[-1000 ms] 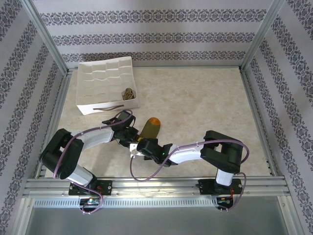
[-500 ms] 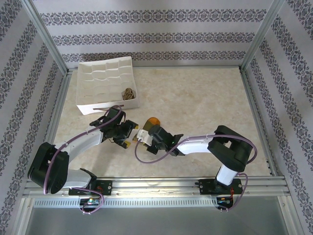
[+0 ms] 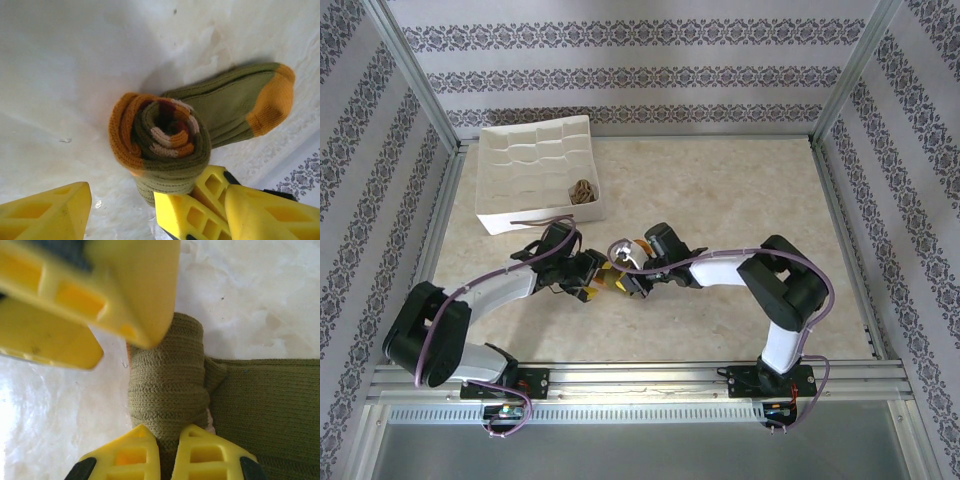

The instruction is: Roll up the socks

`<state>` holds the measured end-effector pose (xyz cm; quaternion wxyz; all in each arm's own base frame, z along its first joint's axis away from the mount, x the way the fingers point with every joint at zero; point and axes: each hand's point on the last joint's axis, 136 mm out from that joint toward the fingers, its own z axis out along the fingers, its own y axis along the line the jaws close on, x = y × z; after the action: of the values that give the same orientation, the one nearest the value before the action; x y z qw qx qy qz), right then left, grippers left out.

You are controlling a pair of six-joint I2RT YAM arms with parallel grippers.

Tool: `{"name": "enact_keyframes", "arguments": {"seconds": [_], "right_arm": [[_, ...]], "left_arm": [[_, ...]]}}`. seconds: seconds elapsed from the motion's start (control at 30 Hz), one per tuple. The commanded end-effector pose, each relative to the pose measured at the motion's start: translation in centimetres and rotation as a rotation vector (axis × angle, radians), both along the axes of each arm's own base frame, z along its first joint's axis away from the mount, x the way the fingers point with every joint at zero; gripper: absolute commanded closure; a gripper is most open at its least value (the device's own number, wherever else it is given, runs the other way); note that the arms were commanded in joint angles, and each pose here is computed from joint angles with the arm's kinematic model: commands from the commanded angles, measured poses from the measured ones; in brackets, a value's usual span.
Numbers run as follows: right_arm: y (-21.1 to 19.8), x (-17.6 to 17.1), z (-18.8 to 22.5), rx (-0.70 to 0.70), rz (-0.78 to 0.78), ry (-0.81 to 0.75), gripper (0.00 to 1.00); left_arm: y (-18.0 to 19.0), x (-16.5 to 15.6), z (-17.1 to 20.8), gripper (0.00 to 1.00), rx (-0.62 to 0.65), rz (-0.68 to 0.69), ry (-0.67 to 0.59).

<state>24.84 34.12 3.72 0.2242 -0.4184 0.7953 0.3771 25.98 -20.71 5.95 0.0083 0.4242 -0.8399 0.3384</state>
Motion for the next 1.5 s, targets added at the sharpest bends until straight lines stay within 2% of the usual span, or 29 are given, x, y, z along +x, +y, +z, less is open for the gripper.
{"name": "enact_keyframes", "arguments": {"seconds": [0.0, 0.17, 0.27, 0.3, 0.43, 0.47, 0.5, 0.6, 0.7, 0.77, 0.83, 1.07, 1.23, 1.47], "right_arm": [[-4.2, -4.2, -6.4, -0.189, -0.058, 0.321, 1.0], [-4.5, -3.9, -6.7, -0.171, -0.073, 0.371, 1.0], [-4.6, -3.5, -6.7, -0.162, -0.09, 0.382, 1.0], [-4.7, -3.3, -6.7, -0.163, -0.093, 0.378, 1.0], [-4.9, -2.2, -6.3, -0.194, -0.083, 0.291, 1.0], [-4.7, -2.0, -6.0, -0.196, -0.069, 0.263, 1.0], [-4.4, -1.7, -5.5, -0.199, -0.045, 0.223, 1.0], [-2.9, -1.2, -3.8, -0.208, 0.059, 0.065, 0.81], [-1.4, -1.3, -1.3, -0.227, 0.164, -0.19, 0.64], [-0.7, -1.7, 0.8, -0.227, 0.177, -0.385, 0.54], [-0.4, -2.3, 2.7, -0.231, 0.133, -0.521, 0.49], [1.3, -5.8, 3.0, -0.386, 0.055, -0.798, 0.46], [3.0, -5.1, 2.0, -0.521, 0.043, -0.909, 0.46], [1.9, -2.6, 0.9, -0.748, 0.003, -1.027, 0.5]], "left_arm": [[-1.6, 0.7, -0.3, 0.31, -0.041, -0.029, -0.032], [-2.3, 1.2, -1.9, 0.35, -0.034, -0.047, -0.014], [-2.4, 1.1, -3.9, 0.43, -0.006, -0.077, 0.019], [-2.4, 0.9, -4.6, 0.5, -0.001, -0.082, 0.038], [-1.5, -1.3, -6.7, 0.96, 0.015, -0.072, 0.122], [-1.2, -1.7, -6.7, 1.0, 0.019, -0.07, 0.133], [-0.8, -2.4, -6.6, 1.0, 0.029, -0.068, 0.147], [0.7, -4.2, -5.7, 1.0, 0.075, -0.055, 0.177], [1.9, -5.3, -4.2, 1.0, 0.118, -0.035, 0.174], [2.0, -5.5, -3.6, 1.0, 0.133, -0.027, 0.165], [1.7, -5.5, -3.5, 1.0, 0.139, -0.035, 0.177], [1.3, -5.8, -4.3, 1.0, 0.183, -0.081, 0.266], [0.9, -6.0, -4.4, 1.0, 0.191, -0.123, 0.307], [0.9, -6.3, -4.3, 1.0, 0.189, -0.129, 0.314]]}}
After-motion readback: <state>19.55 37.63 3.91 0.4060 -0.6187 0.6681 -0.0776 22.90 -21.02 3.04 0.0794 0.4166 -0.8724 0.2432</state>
